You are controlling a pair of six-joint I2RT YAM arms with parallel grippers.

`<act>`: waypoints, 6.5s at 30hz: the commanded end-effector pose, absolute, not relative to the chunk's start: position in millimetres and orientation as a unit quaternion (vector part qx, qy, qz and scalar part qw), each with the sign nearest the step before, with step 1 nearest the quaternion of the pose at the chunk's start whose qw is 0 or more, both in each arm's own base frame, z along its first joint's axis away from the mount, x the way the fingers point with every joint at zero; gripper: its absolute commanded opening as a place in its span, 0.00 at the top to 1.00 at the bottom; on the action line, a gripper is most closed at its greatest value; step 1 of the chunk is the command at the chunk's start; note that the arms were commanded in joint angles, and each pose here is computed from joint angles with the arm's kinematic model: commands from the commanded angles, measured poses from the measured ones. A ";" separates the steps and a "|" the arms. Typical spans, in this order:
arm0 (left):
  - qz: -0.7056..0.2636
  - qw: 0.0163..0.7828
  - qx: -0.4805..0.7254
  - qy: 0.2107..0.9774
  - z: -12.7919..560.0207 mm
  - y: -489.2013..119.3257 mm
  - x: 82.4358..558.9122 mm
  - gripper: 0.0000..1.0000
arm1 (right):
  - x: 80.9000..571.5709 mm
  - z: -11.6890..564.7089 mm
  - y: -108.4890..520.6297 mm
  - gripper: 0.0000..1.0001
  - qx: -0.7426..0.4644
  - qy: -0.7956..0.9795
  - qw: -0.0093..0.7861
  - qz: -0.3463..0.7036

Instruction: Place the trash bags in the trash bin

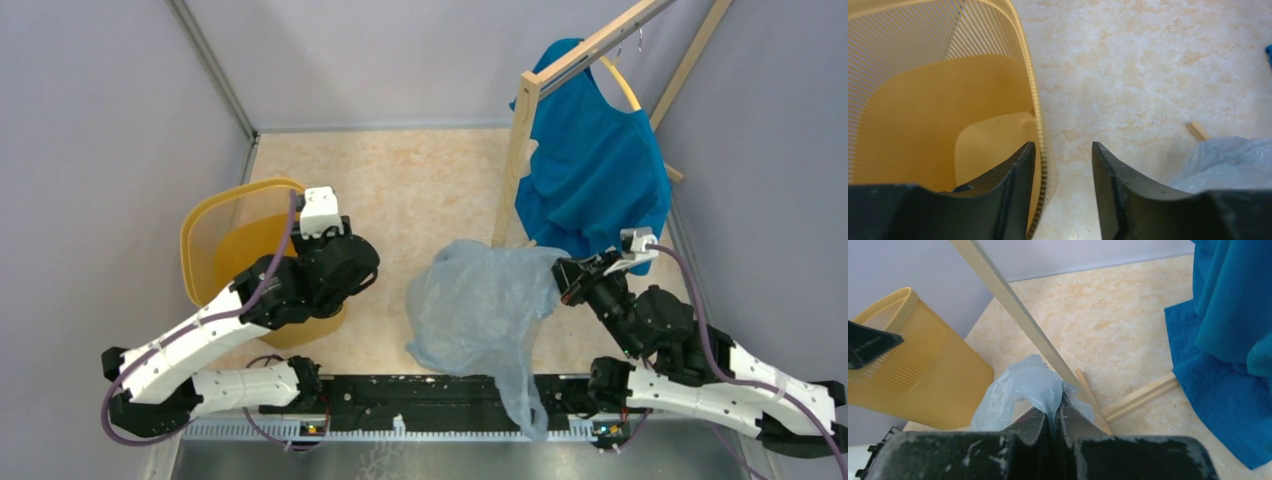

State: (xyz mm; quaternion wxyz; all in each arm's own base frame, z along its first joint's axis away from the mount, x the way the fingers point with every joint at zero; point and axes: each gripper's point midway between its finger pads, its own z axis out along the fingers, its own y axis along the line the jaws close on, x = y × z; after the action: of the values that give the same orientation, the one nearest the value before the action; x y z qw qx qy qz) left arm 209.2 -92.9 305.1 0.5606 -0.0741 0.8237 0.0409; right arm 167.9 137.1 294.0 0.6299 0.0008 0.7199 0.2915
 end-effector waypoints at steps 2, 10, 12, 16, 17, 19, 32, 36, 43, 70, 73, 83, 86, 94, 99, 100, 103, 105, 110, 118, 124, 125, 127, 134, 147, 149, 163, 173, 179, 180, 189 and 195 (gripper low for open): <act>0.051 0.580 -0.066 0.811 300.7 -103.7 221.2 0.61 | 166.6 347.2 147.8 1.00 -0.028 0.687 0.655 0.315; 0.008 0.592 -0.018 0.806 313.6 -133.6 230.9 0.87 | 165.9 391.9 149.3 1.00 -0.039 0.654 0.680 0.328; -0.030 0.598 0.006 0.801 322.5 -152.3 233.5 0.89 | 165.3 407.0 148.3 1.00 -0.040 0.642 0.690 0.333; -0.085 0.612 0.035 0.786 338.3 -183.6 239.6 0.93 | 166.3 428.5 155.2 1.00 -0.052 0.624 0.703 0.335; -0.093 0.613 0.042 0.783 340.3 -190.8 241.2 0.94 | 166.5 433.1 158.3 1.00 -0.057 0.622 0.705 0.335; -0.111 0.612 0.052 0.781 342.6 -204.7 243.4 0.94 | 168.1 440.3 165.5 1.00 -0.068 0.620 0.708 0.332; -0.211 0.566 0.094 0.791 332.5 -256.1 231.7 0.95 | 166.6 471.5 208.6 1.00 -0.115 0.595 0.710 0.360; -0.257 0.546 0.092 0.792 336.6 -262.7 218.9 0.94 | 162.6 491.8 205.4 0.99 -0.109 0.569 0.722 0.378; -0.315 0.497 0.131 0.798 328.6 -283.8 197.0 0.91 | 161.0 554.3 195.4 0.99 -0.112 0.512 0.769 0.366; -0.351 0.537 0.233 0.731 388.5 -232.7 148.9 0.44 | 140.1 721.2 279.1 1.00 -0.194 0.323 0.832 0.407; -0.327 0.572 0.196 0.727 402.3 -203.5 154.1 0.37 | 138.8 732.9 290.9 1.00 -0.196 0.311 0.830 0.419; -0.363 0.642 0.118 0.665 433.2 -134.8 134.4 0.08 | 153.6 716.2 341.6 1.00 -0.216 0.333 0.814 0.424; -0.362 0.643 0.105 0.666 434.2 -124.2 131.9 0.05 | 158.8 695.9 348.2 1.00 -0.222 0.361 0.802 0.420; -0.356 0.658 0.082 0.658 448.6 -116.0 136.8 0.03 | 164.4 691.9 321.3 1.00 -0.196 0.400 0.799 0.404; -0.298 0.652 0.050 0.695 449.8 -112.8 156.3 0.01 | 164.5 685.4 322.6 1.00 -0.221 0.430 0.782 0.394; -0.295 0.649 0.049 0.699 452.6 -114.8 157.9 0.01 | 166.7 679.9 323.8 1.00 -0.224 0.440 0.778 0.388; -0.296 0.648 0.057 0.700 460.4 -125.5 161.6 0.01 | 172.4 661.3 326.5 1.00 -0.238 0.470 0.766 0.368; -0.284 0.655 0.059 0.697 461.6 -128.9 167.2 0.01 | 173.8 649.3 327.5 1.00 -0.245 0.485 0.757 0.363; -0.233 0.656 0.069 0.715 453.3 -149.8 189.9 0.02 | 178.4 603.4 343.0 1.00 -0.267 0.518 0.732 0.352; -0.255 0.673 0.067 0.691 483.3 -162.0 194.0 0.02 | 197.6 547.2 353.7 1.00 -0.277 0.579 0.695 0.324; -0.230 0.666 0.078 0.706 490.2 -182.2 208.9 0.02 | 205.3 532.9 347.0 1.00 -0.262 0.596 0.690 0.316; -0.225 0.668 0.076 0.705 492.8 -182.7 212.6 0.02 | 205.8 532.9 344.3 1.00 -0.257 0.597 0.691 0.316; -0.221 0.667 0.082 0.707 494.8 -187.5 220.5 0.02 | 206.1 532.2 339.9 1.00 -0.249 0.599 0.692 0.316; -0.257 0.649 0.063 0.714 491.9 -170.5 282.7 0.02 | 199.3 530.5 326.3 1.00 -0.229 0.600 0.689 0.337; -0.378 0.617 0.137 0.677 470.6 -182.4 218.2 0.01 | 233.3 513.3 303.5 1.00 -0.195 0.642 0.691 0.267; -0.398 0.608 0.150 0.670 464.1 -188.2 210.5 0.01 | 233.6 510.9 301.0 1.00 -0.208 0.640 0.688 0.271; -0.283 0.623 -0.024 0.728 499.1 -152.2 298.2 0.03 | 216.1 479.6 307.1 1.00 -0.250 0.627 0.670 0.309; -0.314 0.552 0.038 0.772 448.4 -162.1 365.8 0.11 | 209.6 478.1 326.6 1.00 -0.255 0.630 0.644 0.350; -0.348 0.475 0.065 0.805 386.0 -173.4 335.9 0.28 | 210.7 508.6 328.5 1.00 -0.251 0.643 0.633 0.350; -0.361 0.472 0.067 0.801 383.7 -175.5 326.7 0.30 | 209.8 511.8 330.5 1.00 -0.251 0.643 0.630 0.355; -0.378 0.420 0.081 0.821 328.4 -181.3 300.0 0.31 | 200.1 495.4 328.2 1.00 -0.242 0.634 0.625 0.385; -0.378 0.417 0.087 0.822 329.9 -185.1 312.7 0.26 | 210.8 495.8 345.0 1.00 -0.240 0.640 0.622 0.381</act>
State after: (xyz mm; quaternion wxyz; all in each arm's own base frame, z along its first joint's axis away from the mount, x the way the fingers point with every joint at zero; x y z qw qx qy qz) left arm 304.2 -173.5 312.3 0.4078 0.0612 0.8402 -0.3521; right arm 205.4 334.7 467.8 0.6096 -0.2551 0.6587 0.3597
